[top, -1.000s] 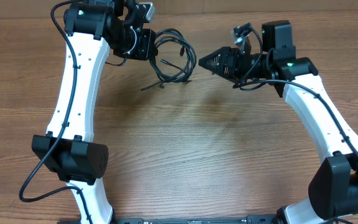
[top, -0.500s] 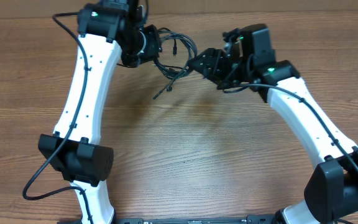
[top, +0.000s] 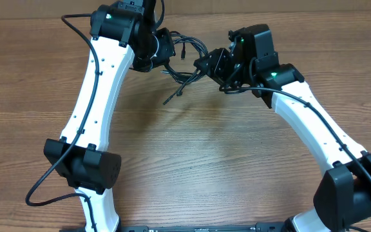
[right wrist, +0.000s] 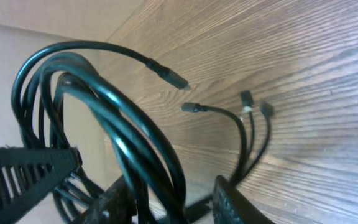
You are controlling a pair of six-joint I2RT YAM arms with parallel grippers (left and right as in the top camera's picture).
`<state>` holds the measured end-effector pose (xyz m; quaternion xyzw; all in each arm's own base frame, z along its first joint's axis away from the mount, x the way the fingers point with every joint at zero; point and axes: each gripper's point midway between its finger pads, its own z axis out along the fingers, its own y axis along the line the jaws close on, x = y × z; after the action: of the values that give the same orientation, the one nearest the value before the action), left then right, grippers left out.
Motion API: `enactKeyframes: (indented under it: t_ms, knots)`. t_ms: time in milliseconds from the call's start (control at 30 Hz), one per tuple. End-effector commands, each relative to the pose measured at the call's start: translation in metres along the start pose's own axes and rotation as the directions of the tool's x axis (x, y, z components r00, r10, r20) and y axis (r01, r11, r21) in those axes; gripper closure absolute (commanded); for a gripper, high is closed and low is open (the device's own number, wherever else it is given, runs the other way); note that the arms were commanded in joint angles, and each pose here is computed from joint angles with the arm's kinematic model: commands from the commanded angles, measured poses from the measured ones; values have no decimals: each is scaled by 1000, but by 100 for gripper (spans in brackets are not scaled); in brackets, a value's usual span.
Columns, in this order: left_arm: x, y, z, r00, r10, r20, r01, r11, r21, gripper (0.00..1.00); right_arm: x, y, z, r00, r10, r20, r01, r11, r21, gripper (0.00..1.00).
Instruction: Untangle cables
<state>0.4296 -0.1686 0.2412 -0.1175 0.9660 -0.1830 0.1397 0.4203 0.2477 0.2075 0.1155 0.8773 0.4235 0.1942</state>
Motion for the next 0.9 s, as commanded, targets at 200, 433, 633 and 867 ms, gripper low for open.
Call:
enactKeyframes:
  t_ms: [200, 433, 633, 867]
  knots:
    - [-3, 12, 1, 998, 58, -17, -58, 998, -12, 96, -8, -33, 13, 1000, 0, 16, -2, 994, 110, 96]
    - [-10, 34, -4, 998, 60, -24, -61, 998, -36, 65, -4, -46, 9, 1000, 0, -8, 2, 989, 150, 96]
    - [10, 4, -5, 987, 122, -106, -109, 987, 122, 65, -4, -47, 10, 1000, 0, -7, 1, 988, 157, 96]
    - [35, -20, 7, 969, 198, -149, -175, 973, 153, 64, -2, -54, 8, 1000, 10, -5, -9, 982, 190, 96]
